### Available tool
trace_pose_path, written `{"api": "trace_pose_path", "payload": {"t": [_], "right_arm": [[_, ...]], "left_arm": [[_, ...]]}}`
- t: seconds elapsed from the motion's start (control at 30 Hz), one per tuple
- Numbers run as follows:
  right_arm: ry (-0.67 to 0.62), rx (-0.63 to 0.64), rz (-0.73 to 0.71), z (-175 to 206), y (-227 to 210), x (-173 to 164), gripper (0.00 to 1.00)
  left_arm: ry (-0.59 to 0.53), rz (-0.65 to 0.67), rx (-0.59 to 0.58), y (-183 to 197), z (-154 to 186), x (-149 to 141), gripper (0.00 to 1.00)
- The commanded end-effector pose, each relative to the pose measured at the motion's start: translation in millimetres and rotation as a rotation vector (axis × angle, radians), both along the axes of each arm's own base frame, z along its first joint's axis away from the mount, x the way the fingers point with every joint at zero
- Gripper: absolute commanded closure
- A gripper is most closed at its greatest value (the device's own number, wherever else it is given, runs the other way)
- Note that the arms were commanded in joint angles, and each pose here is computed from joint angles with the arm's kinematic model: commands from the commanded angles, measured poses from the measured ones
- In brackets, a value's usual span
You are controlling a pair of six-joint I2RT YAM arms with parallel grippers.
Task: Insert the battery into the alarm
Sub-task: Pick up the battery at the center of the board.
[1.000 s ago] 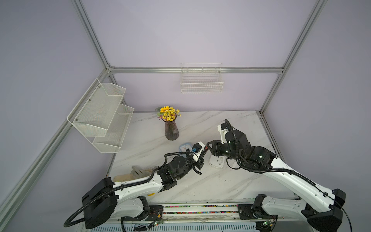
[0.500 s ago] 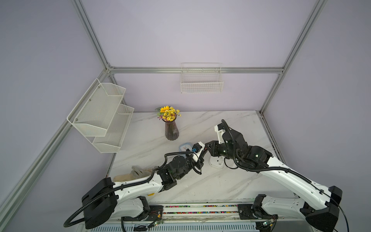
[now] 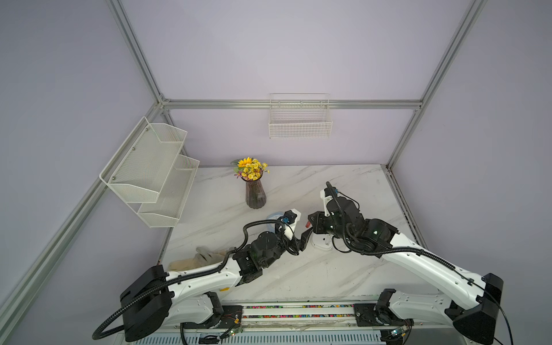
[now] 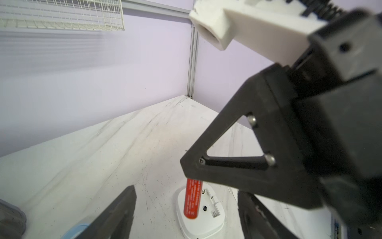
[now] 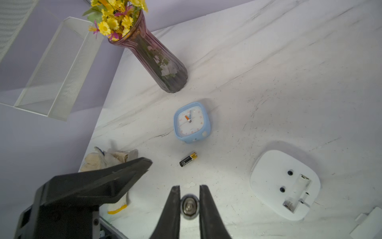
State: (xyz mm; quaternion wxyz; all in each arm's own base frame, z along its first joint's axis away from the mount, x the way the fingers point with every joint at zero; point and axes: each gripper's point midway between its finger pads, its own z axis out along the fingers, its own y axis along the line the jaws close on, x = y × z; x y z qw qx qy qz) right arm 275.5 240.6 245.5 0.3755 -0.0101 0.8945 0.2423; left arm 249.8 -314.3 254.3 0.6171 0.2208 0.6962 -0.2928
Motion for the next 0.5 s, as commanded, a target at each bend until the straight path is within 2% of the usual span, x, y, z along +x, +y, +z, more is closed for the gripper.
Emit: {"api": "trace_pose_path", "payload": {"t": [0.0,0.13,0.3,0.47], "right_arm": [[0.063,-0.053,-0.098,-40.5,-27.5,18.8,0.94],[0.162,-0.051,-0.152,-85.0,-50.6,26.2,0.95],[0.253,-0.049,-0.210,-129.7,-74.6,29.8,0.95],[0.266,-0.062,-0.234,-140.5,-86.8,31.9,0.95]], "left_arm": [[0.127,0.037,-0.082,10.2,-7.0,-2.1,0.18],[0.299,0.049,-0.036,6.2,-46.7,-3.9,0.17],[0.527,0.005,-0.066,-27.7,-92.7,-3.9,0.17],[0.761,-0.059,-0.062,-75.2,-136.3,-3.2,0.22]]}}
